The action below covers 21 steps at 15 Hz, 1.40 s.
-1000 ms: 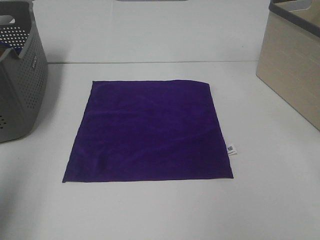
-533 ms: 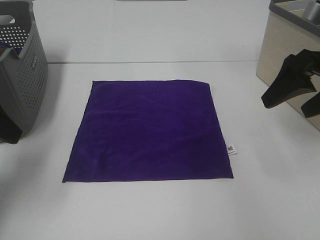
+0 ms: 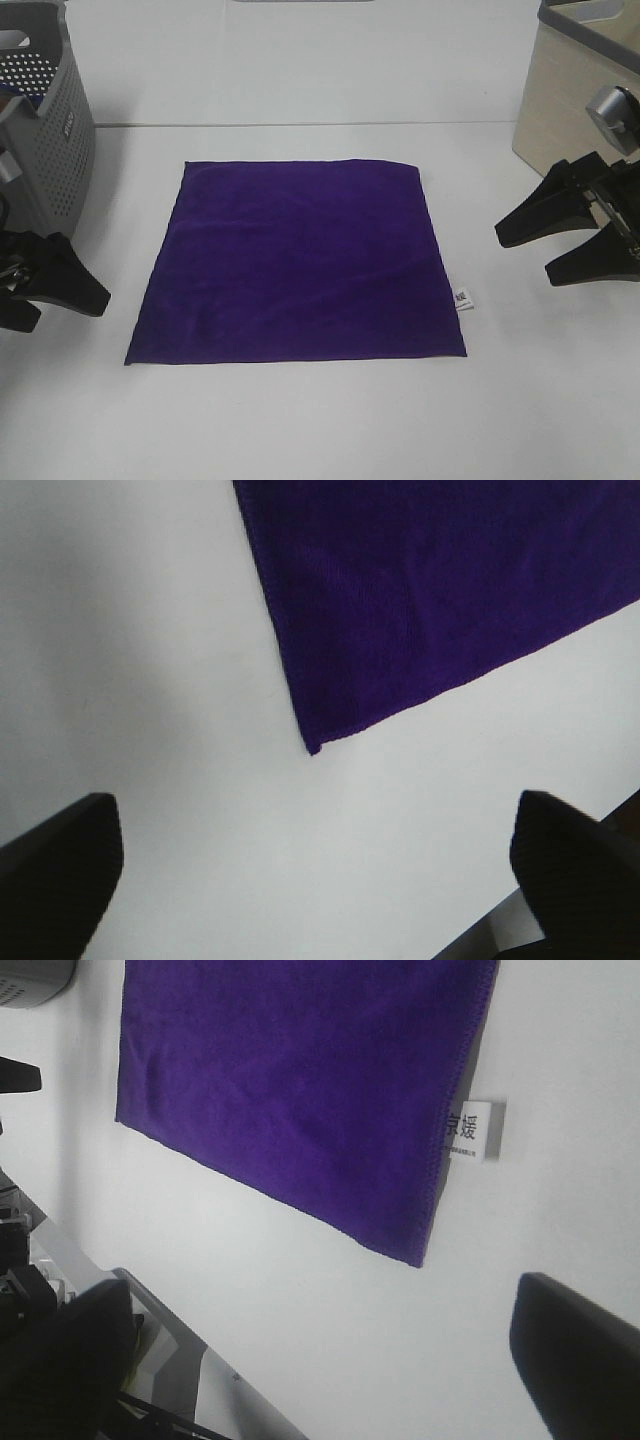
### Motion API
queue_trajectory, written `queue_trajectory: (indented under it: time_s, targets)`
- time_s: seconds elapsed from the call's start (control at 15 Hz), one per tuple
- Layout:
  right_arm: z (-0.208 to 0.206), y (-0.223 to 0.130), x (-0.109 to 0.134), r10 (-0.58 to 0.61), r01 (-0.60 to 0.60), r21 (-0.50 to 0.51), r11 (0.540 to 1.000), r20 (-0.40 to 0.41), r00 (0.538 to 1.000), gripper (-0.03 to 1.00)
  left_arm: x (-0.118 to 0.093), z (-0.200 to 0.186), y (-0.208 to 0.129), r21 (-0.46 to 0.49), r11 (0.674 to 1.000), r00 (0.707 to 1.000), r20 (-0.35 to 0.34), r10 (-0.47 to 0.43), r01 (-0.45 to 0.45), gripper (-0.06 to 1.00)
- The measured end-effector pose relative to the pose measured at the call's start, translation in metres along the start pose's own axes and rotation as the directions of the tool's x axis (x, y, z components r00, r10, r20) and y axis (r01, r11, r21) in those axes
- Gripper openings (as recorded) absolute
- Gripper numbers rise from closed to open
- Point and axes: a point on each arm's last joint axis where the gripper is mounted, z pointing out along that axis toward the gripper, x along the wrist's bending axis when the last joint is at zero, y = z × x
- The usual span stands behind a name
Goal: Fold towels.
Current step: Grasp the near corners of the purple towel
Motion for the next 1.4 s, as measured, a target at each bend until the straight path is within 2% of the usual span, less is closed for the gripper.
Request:
queue_trajectory:
  time_s: [0.27, 0.4, 0.53, 0.67, 1.0, 1.2, 1.4]
  targets:
    - [0.0, 0.002, 0.001, 0.009, -0.009, -0.019, 1.0, -0.008, 1.0, 0.99, 0.001, 0.0, 0.001, -0.012, 1.0, 1.0, -0.008, 0.0, -0.001, 0.98]
    - [0.013, 0.001, -0.003, 0.012, -0.011, -0.004, 1.0, 0.066, 0.998, 0.99, 0.003, 0.002, 0.003, -0.026, 1.0, 1.0, -0.021, -0.008, 0.007, 0.98]
    - [0.037, 0.0, -0.005, 0.002, -0.006, 0.042, 0.999, 0.108, 0.994, 0.99, 0.009, 0.013, 0.003, -0.021, 0.998, 0.998, -0.004, -0.065, 0.065, 0.98]
    - [0.071, -0.004, -0.018, 0.02, -0.037, 0.107, 0.994, 0.151, 0.988, 0.99, 0.008, 0.041, 0.0, 0.05, 0.997, 0.998, -0.001, -0.064, 0.064, 0.98]
    - [0.087, -0.003, -0.025, 0.112, -0.123, 0.144, 0.982, 0.087, 0.99, 0.96, 0.002, 0.055, 0.002, 0.06, 0.996, 0.998, 0.011, -0.06, 0.059, 0.97]
    - [0.089, -0.003, -0.027, 0.149, -0.16, 0.144, 0.977, 0.084, 0.985, 0.95, 0.003, 0.057, 0.004, 0.062, 0.996, 0.998, 0.017, -0.062, 0.061, 0.96]
    - [0.095, -0.004, -0.031, 0.228, -0.237, 0.153, 0.959, 0.073, 0.971, 0.88, -0.004, 0.065, 0.015, 0.076, 0.996, 0.999, 0.027, -0.039, 0.037, 0.9]
